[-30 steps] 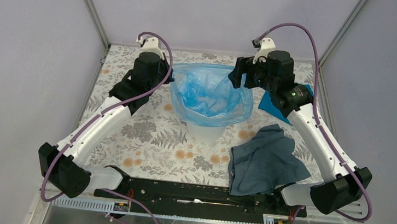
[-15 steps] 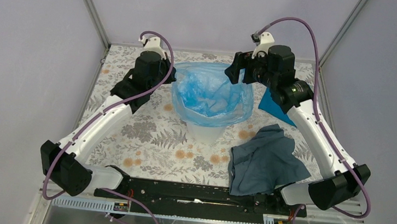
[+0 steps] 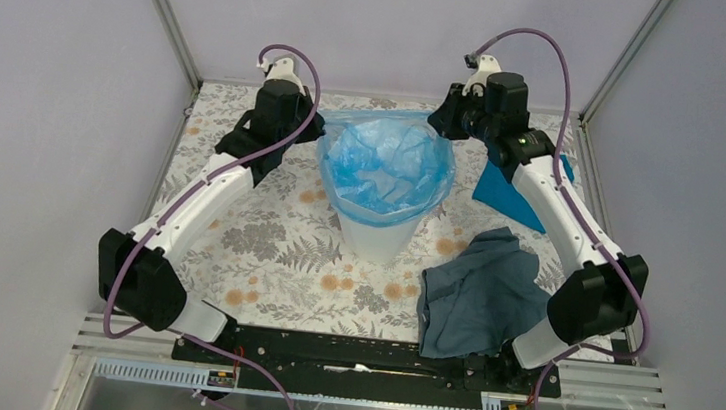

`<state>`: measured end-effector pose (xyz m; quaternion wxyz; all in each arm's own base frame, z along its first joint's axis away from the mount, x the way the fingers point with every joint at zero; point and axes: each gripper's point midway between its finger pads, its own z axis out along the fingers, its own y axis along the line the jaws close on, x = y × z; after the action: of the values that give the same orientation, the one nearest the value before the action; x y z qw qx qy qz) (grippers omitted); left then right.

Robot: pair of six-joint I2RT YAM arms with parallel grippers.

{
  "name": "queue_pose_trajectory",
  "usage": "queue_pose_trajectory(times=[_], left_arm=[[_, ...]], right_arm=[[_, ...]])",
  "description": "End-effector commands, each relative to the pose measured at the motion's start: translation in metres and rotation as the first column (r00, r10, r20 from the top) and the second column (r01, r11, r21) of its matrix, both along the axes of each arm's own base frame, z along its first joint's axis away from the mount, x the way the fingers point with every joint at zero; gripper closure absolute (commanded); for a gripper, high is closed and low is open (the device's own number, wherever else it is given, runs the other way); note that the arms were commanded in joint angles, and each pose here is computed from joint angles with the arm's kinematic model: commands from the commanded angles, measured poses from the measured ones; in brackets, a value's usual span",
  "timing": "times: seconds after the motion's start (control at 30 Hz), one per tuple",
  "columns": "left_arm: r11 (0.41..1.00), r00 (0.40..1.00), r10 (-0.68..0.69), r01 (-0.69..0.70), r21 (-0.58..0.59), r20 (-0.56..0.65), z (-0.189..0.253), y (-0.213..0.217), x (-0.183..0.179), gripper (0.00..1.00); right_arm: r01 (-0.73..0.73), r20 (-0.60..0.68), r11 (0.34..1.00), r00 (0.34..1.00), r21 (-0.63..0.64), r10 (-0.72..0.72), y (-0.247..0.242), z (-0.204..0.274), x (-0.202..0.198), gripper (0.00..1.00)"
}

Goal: Put the trash bags into the trash bin

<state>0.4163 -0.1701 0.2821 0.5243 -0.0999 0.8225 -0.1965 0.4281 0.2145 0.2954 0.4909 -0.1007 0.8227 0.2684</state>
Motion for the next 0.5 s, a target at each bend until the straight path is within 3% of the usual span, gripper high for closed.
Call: queue_pose_trajectory(times=[0.0,0.27,0.47], left_arm=[[0.995,0.999,-0.022,0.026,-0.098,0.035,0.015,-0.008,0.009,1.0],[0.972,0.988,-0.142,0.127,-0.196,-0.065,-0.025,-0.02,-0.02,1.0],[0.938,0.967,-0.232,0.193,-0.288,-0.107,-0.032,-0.027,-0.034,1.0]], right_arm=[[-0.009,0.003,0.999,1.0,0.031,0.009,0.003,-0.005,0.008,0.77],[0.031,-0.105,0.999,0.994,-0.013,-0.033,-0.013,-0.029,-0.015,0.72],[0.081,-0.127,0.996,0.988,-0.038,-0.085,-0.027,-0.01,-0.032,0.54]])
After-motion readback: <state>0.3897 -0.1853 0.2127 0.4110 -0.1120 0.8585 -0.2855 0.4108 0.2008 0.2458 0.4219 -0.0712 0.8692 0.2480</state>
